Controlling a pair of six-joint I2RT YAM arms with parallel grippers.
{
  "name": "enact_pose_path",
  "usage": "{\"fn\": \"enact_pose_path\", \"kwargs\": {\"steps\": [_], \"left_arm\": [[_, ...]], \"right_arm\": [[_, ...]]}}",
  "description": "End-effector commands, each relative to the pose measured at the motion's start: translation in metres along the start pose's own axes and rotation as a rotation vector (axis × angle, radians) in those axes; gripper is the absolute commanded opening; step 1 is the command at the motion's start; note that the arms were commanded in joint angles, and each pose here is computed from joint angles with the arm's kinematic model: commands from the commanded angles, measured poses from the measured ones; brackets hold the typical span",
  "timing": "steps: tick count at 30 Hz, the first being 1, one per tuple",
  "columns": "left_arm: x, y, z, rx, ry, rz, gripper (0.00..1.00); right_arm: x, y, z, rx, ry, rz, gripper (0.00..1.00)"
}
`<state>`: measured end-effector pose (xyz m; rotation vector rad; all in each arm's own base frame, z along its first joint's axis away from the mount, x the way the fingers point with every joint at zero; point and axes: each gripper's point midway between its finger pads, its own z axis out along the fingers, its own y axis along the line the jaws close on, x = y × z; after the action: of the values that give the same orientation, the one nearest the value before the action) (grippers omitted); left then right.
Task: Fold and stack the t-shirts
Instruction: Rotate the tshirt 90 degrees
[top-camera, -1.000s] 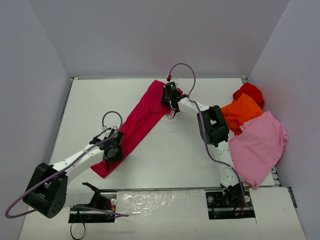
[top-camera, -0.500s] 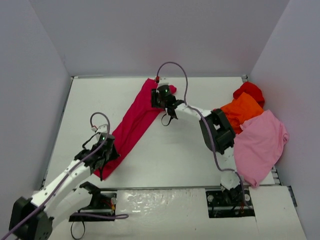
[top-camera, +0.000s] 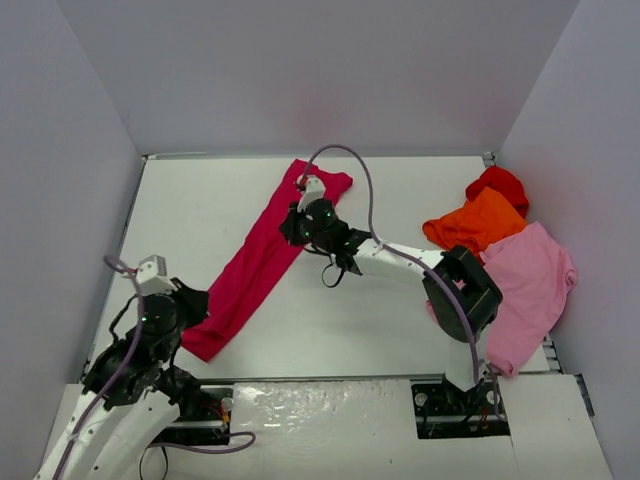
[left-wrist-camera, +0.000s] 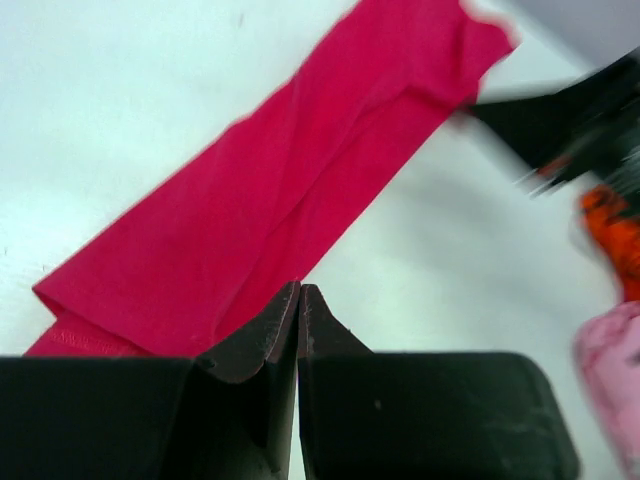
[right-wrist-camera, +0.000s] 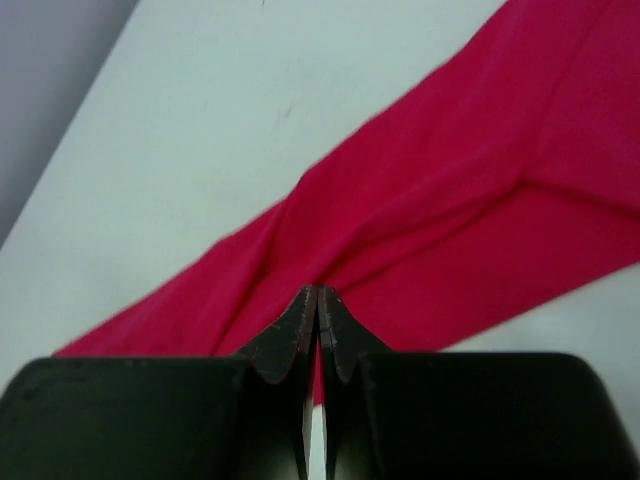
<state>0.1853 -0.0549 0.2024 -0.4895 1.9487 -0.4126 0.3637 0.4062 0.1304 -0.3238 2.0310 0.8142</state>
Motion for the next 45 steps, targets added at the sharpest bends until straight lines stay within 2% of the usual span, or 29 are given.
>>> {"fn": "enact_pose_path", "kwargs": {"steps": [1, 7, 15, 27, 30, 35, 39, 45], "left_arm": [[-0.048, 0.003, -0.041, -0.018, -0.134, -0.078, 0.00], [-0.052, 0.015, -0.056, -0.060, -0.142, -0.095, 0.03], [-0.033, 0.029, -0.054, -0.093, -0.099, -0.104, 0.04], [-0.028, 0.036, -0.052, -0.132, -0.086, -0.084, 0.05], [-0.027, 0.037, -0.053, -0.132, -0.084, -0.084, 0.05], [-0.031, 0.044, -0.059, -0.144, -0.110, -0.090, 0.06], [-0.030, 0.044, -0.059, -0.140, -0.112, -0.100, 0.06], [-0.028, 0.042, -0.056, -0.139, -0.095, -0.095, 0.06]], "right_arm": [[0.023, 0.083, 0.001, -0.199, 0.024, 0.036, 0.00], [0.053, 0.140, 0.011, -0.287, 0.073, 0.024, 0.00], [0.104, 0.182, 0.008, -0.386, 0.183, 0.043, 0.00], [0.183, 0.204, -0.011, -0.429, 0.357, 0.090, 0.00], [0.217, 0.182, -0.023, -0.370, 0.441, 0.101, 0.00], [0.237, 0.126, -0.049, -0.206, 0.507, 0.088, 0.00], [0.236, 0.081, -0.061, -0.079, 0.520, 0.093, 0.00], [0.217, 0.048, -0.072, 0.051, 0.497, 0.012, 0.00]]}}
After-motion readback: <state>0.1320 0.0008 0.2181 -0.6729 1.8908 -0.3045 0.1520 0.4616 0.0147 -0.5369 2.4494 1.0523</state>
